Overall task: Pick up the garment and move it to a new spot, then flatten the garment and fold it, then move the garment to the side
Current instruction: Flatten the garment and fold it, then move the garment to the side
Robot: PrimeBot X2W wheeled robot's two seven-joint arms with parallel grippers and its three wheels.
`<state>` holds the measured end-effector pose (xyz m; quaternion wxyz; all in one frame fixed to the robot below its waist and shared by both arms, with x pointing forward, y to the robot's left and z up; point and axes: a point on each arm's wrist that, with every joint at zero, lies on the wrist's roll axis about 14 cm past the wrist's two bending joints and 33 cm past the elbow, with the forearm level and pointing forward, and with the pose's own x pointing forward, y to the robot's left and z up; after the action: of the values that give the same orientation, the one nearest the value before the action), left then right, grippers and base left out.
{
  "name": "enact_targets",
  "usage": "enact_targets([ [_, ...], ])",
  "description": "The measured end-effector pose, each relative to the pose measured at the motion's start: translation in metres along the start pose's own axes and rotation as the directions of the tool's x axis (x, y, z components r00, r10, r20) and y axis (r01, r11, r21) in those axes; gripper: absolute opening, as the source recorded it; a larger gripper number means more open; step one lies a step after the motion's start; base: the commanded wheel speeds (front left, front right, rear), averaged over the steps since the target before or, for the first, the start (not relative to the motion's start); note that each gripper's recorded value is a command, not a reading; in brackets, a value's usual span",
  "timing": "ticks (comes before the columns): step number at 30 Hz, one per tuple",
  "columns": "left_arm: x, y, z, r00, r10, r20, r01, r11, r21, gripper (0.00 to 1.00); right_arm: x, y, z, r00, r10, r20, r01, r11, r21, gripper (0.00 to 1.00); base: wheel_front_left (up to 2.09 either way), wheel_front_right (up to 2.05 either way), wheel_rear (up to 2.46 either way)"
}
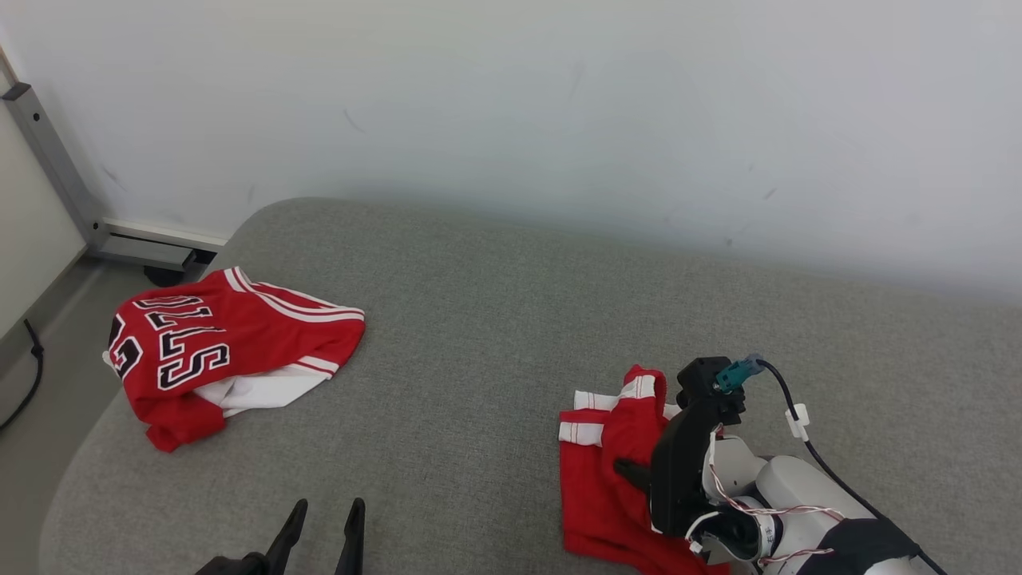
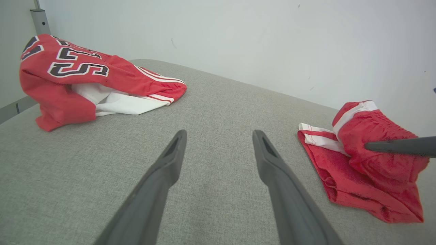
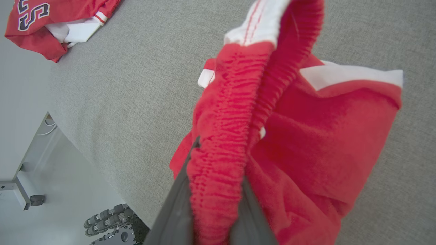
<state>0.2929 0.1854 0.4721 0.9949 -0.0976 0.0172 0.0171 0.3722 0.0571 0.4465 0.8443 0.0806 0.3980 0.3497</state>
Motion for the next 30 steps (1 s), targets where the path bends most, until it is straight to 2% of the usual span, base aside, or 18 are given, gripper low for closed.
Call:
enact_targets([
  [1,0.0,0.001,0.0,1.0,0.002,0.0,-0.002,1.0,0.0,1.0,0.0,0.001,0.0,1.0,0.001,0.0,-0.001,1.0,0.0,0.44,0.0,0.0,0.0],
  [2,-0.001,0.001,0.0,1.0,0.005,0.0,-0.005,1.0,0.0,1.0,0.0,0.001,0.0,1.0,0.001,0.0,-0.001,1.0,0.002,1.0,0.0,0.0,0.0],
  [6,-0.001,0.007,-0.001,1.0,0.02,-0.001,-0.02,1.0,0.001,1.0,-0.001,0.001,0.008,1.0,-0.001,0.019,0.001,1.0,0.0,1.0,0.0,0.0,0.0],
  [11,0.001,0.005,0.001,1.0,0.011,0.002,-0.011,1.0,0.002,1.0,-0.01,-0.001,0.028,0.994,0.002,0.109,-0.004,1.0,0.013,1.0,0.0,0.0,0.0],
  [17,0.004,0.002,0.002,1.0,-0.003,0.005,0.003,1.0,0.004,1.0,-0.033,-0.03,0.048,0.97,-0.056,0.235,0.053,0.998,0.02,1.0,0.0,0.0,0.0],
  [23,0.005,0.001,0.0,1.0,-0.004,-0.002,0.004,1.0,0.007,1.0,-0.049,-0.068,0.035,0.951,-0.152,0.27,0.143,0.988,0.052,1.0,0.0,0.0,0.0],
  [27,0.007,-0.002,0.0,1.0,-0.015,-0.004,0.015,1.0,0.013,1.0,-0.048,-0.08,0.012,0.953,-0.189,0.236,0.177,0.982,0.07,1.0,0.0,0.0,0.0],
  [30,0.008,-0.002,0.0,1.0,-0.015,-0.005,0.016,1.0,0.015,1.0,-0.045,-0.084,0.0,0.957,-0.207,0.202,0.203,0.978,0.04,1.0,0.0,0.0,0.0],
])
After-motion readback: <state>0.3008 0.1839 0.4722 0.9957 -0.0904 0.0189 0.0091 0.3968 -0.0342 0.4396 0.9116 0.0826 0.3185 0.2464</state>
